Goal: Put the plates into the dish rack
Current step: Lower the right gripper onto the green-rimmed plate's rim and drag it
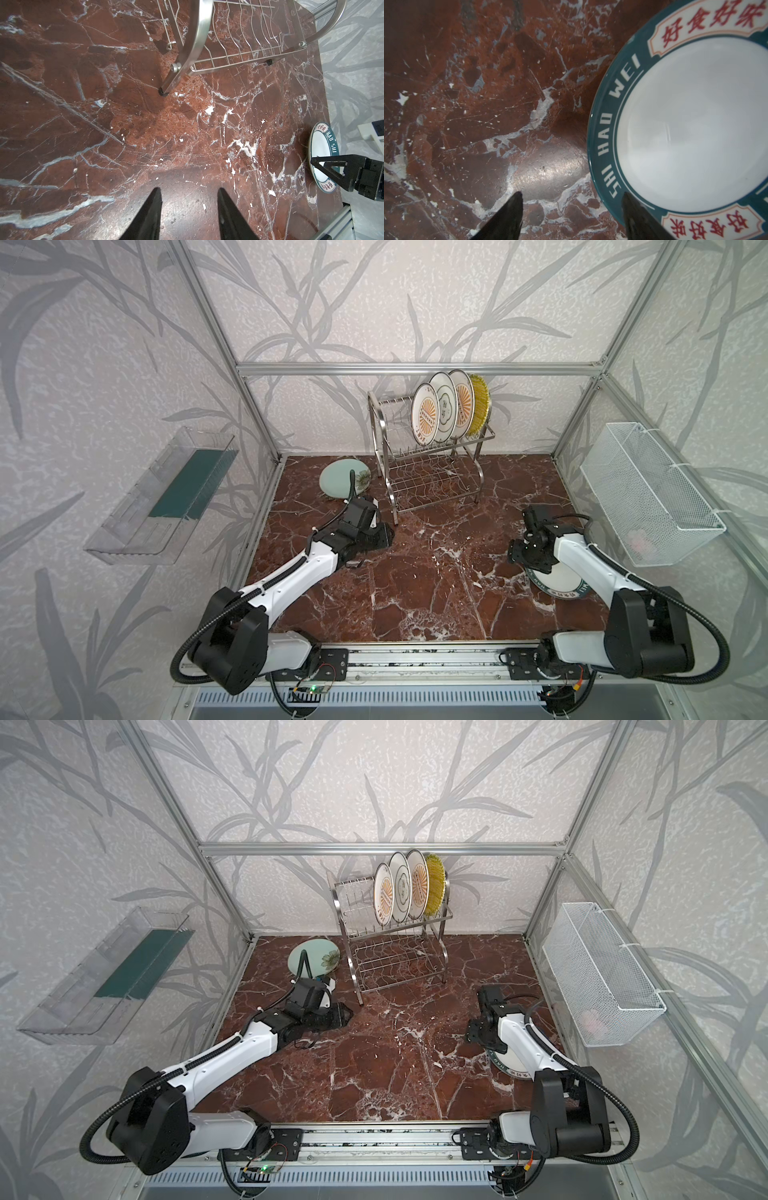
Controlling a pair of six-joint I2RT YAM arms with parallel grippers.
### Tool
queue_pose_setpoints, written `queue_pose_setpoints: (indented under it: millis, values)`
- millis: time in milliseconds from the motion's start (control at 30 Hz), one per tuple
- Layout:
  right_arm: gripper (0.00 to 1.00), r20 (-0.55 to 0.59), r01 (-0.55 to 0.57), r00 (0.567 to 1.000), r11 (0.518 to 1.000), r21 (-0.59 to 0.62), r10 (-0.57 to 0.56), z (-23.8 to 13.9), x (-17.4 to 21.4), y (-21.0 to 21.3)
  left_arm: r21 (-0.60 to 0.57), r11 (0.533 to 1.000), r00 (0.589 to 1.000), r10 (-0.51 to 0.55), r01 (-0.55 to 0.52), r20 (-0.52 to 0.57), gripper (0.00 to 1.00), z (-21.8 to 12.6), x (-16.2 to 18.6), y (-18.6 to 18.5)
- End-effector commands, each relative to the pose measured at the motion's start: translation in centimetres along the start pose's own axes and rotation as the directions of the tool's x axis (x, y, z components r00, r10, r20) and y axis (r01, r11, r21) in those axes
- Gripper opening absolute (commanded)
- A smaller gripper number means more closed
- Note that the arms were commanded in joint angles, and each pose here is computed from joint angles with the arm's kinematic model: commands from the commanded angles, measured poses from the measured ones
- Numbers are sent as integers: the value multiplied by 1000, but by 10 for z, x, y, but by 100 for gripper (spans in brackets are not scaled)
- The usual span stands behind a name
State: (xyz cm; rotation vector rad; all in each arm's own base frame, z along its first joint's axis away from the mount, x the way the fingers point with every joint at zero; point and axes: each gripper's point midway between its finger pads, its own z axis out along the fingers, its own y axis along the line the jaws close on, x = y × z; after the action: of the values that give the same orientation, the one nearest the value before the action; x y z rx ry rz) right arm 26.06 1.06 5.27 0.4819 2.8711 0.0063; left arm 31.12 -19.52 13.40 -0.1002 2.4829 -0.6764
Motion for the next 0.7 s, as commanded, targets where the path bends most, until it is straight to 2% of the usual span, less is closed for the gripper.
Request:
queue_pose_setpoints:
  millis: [0,667]
  values:
    - [74,-36,-20,999,999,-39,18,5,3,6,5,1000,1000,-8,8,6,43,-1,-3,-1]
    - [74,-56,-5,998,997,-81,0,12,4,14,1,1000,1000,-6,6,7,43,-2,-3,0]
